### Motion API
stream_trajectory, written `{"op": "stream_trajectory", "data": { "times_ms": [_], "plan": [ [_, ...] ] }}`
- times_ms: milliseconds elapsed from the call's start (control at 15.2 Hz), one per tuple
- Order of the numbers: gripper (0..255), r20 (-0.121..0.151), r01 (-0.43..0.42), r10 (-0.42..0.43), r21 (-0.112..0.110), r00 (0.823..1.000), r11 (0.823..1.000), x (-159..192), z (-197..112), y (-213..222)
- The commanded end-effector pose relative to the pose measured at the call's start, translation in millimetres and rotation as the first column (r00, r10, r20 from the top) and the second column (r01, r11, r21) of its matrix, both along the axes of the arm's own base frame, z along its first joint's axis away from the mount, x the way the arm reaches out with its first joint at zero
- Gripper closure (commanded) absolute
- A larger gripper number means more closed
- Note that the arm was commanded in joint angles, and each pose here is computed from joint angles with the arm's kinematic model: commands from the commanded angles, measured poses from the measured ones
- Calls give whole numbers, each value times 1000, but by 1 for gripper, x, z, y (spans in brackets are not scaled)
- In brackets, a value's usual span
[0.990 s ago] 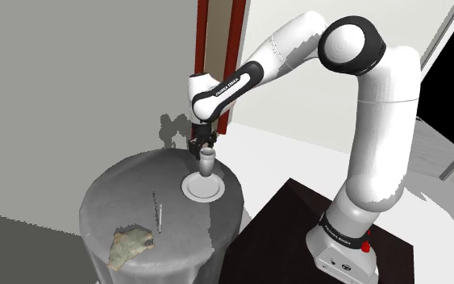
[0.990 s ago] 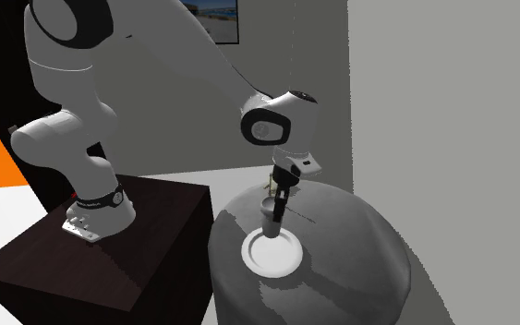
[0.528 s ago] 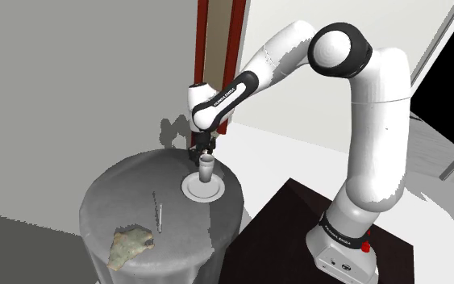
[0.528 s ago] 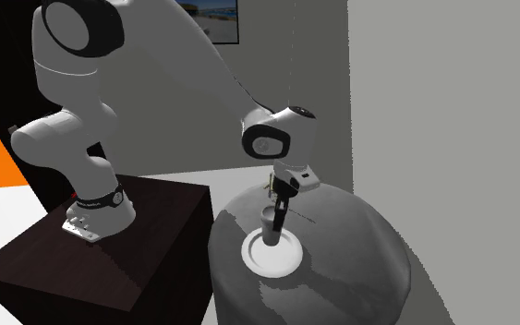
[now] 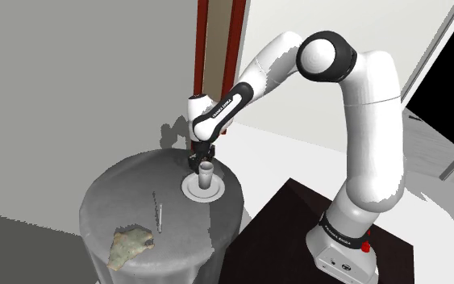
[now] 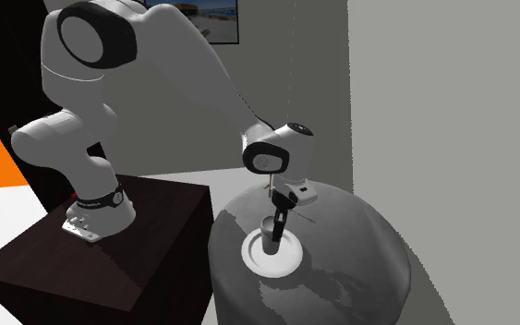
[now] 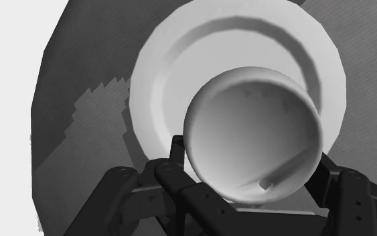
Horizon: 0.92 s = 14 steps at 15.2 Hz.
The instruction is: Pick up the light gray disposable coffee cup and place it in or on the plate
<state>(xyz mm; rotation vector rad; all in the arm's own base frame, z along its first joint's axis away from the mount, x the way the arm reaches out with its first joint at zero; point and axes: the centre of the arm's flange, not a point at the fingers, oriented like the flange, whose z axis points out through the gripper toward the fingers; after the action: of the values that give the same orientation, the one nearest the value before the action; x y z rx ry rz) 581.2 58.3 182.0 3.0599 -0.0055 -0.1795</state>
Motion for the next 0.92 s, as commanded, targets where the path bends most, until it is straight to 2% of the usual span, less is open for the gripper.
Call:
{"op": "stream_trajectory", "data": {
  "times_ms": [0, 396, 462, 792, 858],
  "plan": [
    [255, 1, 0, 0, 0, 1000, 1000, 0, -5, 0],
    [255, 1, 0, 0, 0, 1000, 1000, 0, -5, 0],
    [0, 1, 0, 0, 0, 1000, 1000, 0, -5, 0],
    [0, 1, 0, 0, 0, 1000, 1000, 0, -5, 0],
    [0, 1, 0, 0, 0, 1000, 1000, 2, 8, 1]
  ]
}}
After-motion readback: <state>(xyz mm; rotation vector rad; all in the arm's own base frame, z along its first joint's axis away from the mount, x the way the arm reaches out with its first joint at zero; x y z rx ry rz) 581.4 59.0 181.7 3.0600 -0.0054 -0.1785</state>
